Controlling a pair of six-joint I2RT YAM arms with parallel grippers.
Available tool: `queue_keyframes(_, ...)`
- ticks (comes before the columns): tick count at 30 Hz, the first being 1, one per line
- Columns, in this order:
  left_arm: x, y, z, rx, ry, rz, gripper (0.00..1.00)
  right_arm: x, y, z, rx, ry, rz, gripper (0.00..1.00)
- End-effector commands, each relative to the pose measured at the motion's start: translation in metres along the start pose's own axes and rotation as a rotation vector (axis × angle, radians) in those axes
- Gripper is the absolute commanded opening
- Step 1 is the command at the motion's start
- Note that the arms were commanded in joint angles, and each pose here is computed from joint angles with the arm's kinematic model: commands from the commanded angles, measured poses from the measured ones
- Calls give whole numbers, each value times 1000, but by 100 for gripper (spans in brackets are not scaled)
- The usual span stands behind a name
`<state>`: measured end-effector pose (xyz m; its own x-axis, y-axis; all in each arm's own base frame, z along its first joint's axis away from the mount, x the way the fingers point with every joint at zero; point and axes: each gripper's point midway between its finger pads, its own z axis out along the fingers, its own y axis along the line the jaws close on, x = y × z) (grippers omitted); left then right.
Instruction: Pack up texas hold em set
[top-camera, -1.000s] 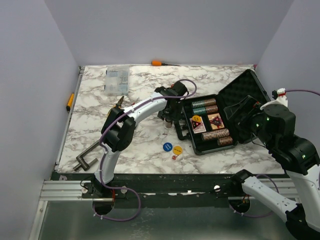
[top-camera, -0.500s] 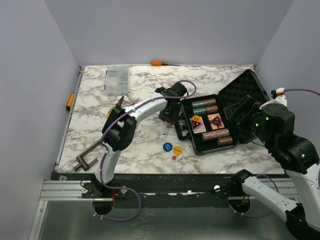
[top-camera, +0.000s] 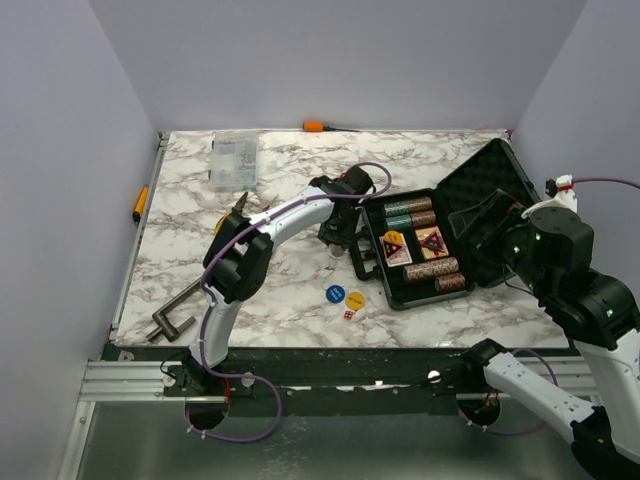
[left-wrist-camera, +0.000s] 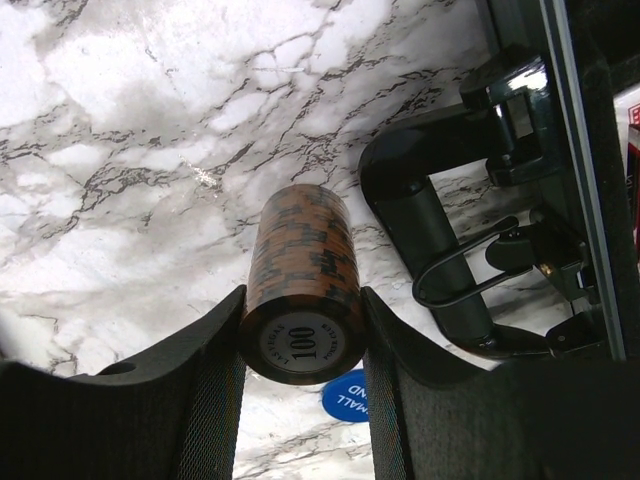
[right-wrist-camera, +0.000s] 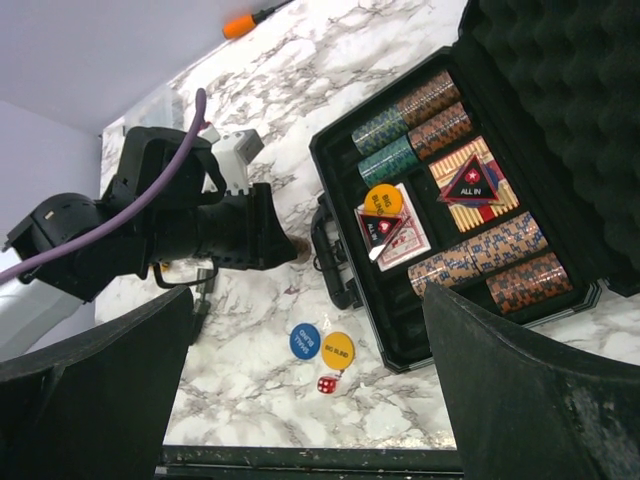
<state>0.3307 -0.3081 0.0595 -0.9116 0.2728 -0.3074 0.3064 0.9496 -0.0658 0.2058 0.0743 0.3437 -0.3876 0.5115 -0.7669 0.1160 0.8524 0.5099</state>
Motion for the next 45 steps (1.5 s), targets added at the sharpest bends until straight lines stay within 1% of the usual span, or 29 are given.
queue_keyframes(1, -3, -1, -27, 35, -37, -21, 0, -12, 7, -8, -20, -25, 24, 100)
queue_keyframes(8, -5, -5, -63, 82, -100, -62, 0, -11, 14, -6, -34, -8, 42, 100)
queue_keyframes(11, -4, -6, -78, 114, -135, -80, 0, -5, 14, -3, -25, 16, 76, 100)
queue_keyframes(16, -4, -10, -110, 187, -210, -107, 0, 6, 14, 0, -10, 59, 139, 100)
queue_keyframes(19, -1, -18, -130, 266, -247, -118, 0, 13, 11, 1, 16, 89, 181, 100)
queue_keyframes(25, -4, -31, -164, 397, -343, -128, 0, 30, 4, 6, 83, 137, 321, 100)
queue_keyframes(30, -9, -41, -196, 522, -462, -132, 0, 41, 10, 9, 107, 182, 511, 100)
queue_keyframes(34, -15, -54, -224, 672, -596, -145, 0, 49, 19, 9, 89, 227, 663, 100)
queue_keyframes(38, -16, -59, -256, 801, -772, -159, 0, 58, 28, 14, 67, 265, 795, 97)
queue_keyframes(40, -14, -59, -267, 839, -815, -161, 0, 65, 31, 19, 61, 291, 846, 96)
queue_keyframes(45, -3, -68, -283, 910, -856, -109, 0, 81, 47, 33, 18, 375, 903, 94)
